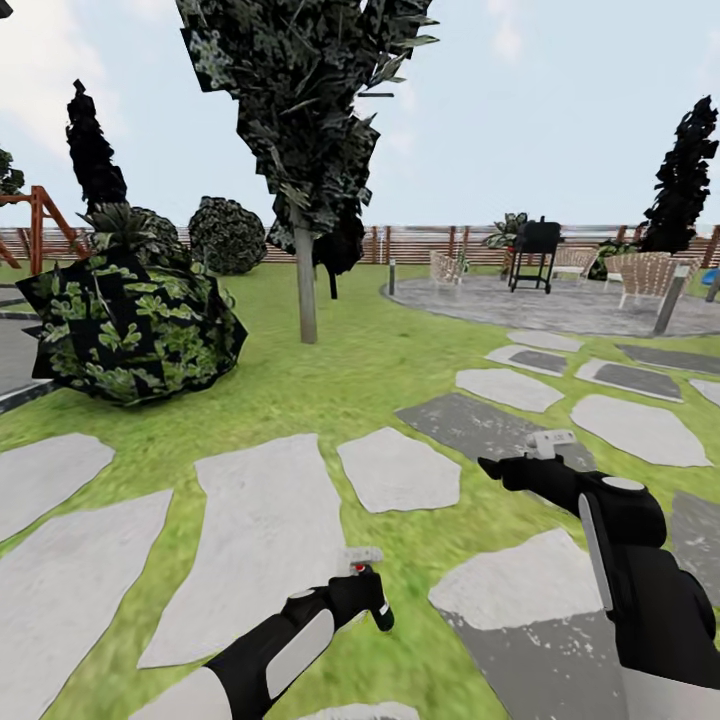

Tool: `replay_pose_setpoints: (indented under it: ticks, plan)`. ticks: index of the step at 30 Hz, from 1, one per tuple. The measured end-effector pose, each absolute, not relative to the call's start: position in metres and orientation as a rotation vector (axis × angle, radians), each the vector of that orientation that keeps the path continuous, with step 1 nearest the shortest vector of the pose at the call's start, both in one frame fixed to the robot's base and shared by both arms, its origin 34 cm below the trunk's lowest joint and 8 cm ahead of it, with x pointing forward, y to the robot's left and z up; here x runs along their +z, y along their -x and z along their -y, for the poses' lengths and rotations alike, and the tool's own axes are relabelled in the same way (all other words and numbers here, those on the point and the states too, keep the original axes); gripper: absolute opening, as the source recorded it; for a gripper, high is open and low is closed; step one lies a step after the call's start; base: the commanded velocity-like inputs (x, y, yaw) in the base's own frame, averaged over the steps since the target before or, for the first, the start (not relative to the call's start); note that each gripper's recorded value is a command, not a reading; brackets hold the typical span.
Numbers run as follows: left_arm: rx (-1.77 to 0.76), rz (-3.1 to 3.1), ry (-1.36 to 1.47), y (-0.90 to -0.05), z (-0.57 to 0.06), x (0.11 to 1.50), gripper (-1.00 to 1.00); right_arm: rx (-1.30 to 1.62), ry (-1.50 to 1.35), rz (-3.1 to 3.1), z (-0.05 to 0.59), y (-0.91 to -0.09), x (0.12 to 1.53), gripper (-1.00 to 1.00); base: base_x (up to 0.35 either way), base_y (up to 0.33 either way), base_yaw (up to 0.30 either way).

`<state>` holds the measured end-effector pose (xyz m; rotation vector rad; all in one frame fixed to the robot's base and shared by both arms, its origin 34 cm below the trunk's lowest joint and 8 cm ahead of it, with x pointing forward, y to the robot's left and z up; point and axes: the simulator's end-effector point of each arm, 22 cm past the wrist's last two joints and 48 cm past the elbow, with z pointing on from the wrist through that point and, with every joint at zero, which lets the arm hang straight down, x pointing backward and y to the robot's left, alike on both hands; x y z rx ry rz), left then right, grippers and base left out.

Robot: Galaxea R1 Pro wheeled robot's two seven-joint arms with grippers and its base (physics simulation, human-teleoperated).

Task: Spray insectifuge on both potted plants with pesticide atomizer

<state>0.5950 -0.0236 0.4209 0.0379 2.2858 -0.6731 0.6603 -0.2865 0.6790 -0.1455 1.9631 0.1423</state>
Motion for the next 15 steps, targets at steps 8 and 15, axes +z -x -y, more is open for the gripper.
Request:
replay_pose_setpoints:
  ticks: [8,15]
  plan:
    - [-0.667,-2.288,-0.033,-0.595,0.023,0.420,-1.00,0.055,-0.038,-1.930,0.378,-0.655,0.698,1.00,0.337,-0.002,0.000]
    - [-0.650,-2.297,0.012,-0.599,0.009,0.412,-1.00,-0.011,-0.139,-1.913,0.437,-0.641,0.708,1.00,0.338,0.000,0.000]
